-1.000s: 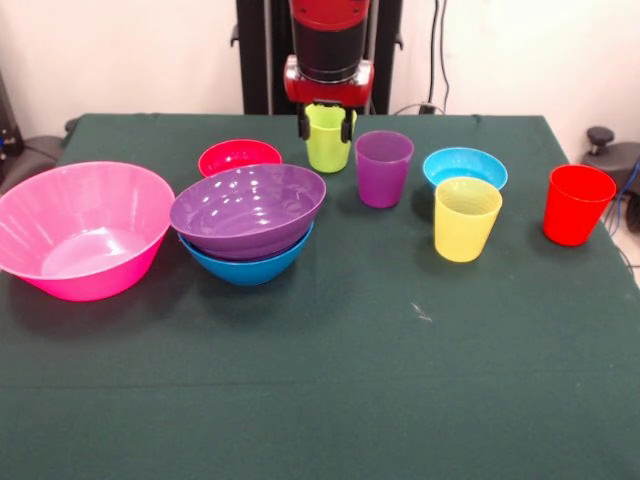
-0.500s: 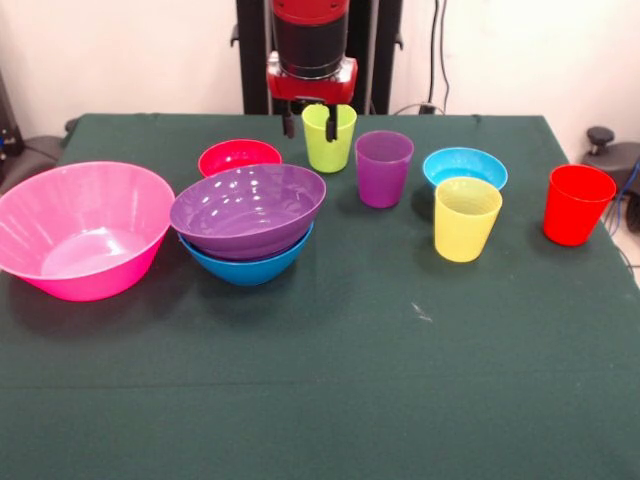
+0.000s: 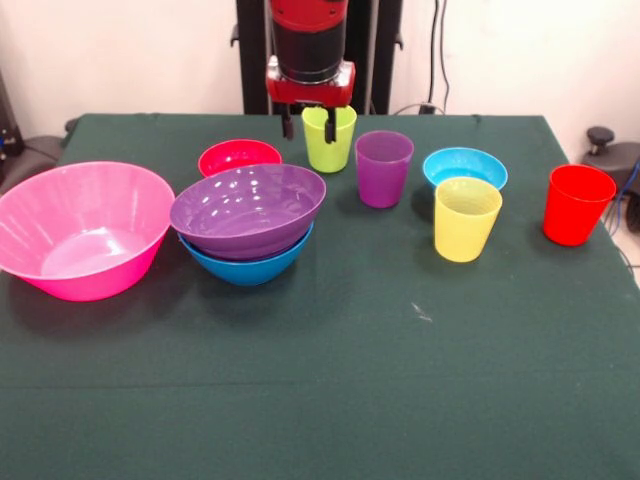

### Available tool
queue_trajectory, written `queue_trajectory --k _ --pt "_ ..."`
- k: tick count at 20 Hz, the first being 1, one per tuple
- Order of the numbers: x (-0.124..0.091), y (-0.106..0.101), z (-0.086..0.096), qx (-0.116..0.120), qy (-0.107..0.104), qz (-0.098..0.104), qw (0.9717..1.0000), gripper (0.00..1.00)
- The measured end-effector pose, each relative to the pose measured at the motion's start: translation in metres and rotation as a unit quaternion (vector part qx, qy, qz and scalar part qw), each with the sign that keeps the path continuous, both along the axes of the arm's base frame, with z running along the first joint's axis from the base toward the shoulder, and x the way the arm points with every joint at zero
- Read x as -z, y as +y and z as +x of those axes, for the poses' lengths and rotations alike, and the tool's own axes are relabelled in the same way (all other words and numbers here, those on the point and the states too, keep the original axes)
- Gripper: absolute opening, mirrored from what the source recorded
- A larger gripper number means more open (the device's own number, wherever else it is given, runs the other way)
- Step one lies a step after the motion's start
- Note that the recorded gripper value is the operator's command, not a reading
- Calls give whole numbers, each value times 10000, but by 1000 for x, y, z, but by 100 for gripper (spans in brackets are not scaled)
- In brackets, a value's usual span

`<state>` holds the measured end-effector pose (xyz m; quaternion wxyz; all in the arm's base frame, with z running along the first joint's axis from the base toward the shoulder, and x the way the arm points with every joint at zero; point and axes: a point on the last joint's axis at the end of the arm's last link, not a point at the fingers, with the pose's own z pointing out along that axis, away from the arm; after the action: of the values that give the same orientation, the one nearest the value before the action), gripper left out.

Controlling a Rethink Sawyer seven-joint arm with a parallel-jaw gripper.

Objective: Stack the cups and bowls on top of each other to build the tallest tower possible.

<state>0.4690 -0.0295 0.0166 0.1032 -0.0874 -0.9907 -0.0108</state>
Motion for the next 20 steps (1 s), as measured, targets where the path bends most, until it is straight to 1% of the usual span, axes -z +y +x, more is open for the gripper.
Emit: queue_trajectory --k 4,10,13,20 --pt "12 1 -7 -115 92 26 9999 100" --pt "24 1 -18 -213 218 76 9995 100" --pt "26 -2 -20 -200 229 92 9995 100" --pt "24 -11 -18 -113 187 89 9997 100"
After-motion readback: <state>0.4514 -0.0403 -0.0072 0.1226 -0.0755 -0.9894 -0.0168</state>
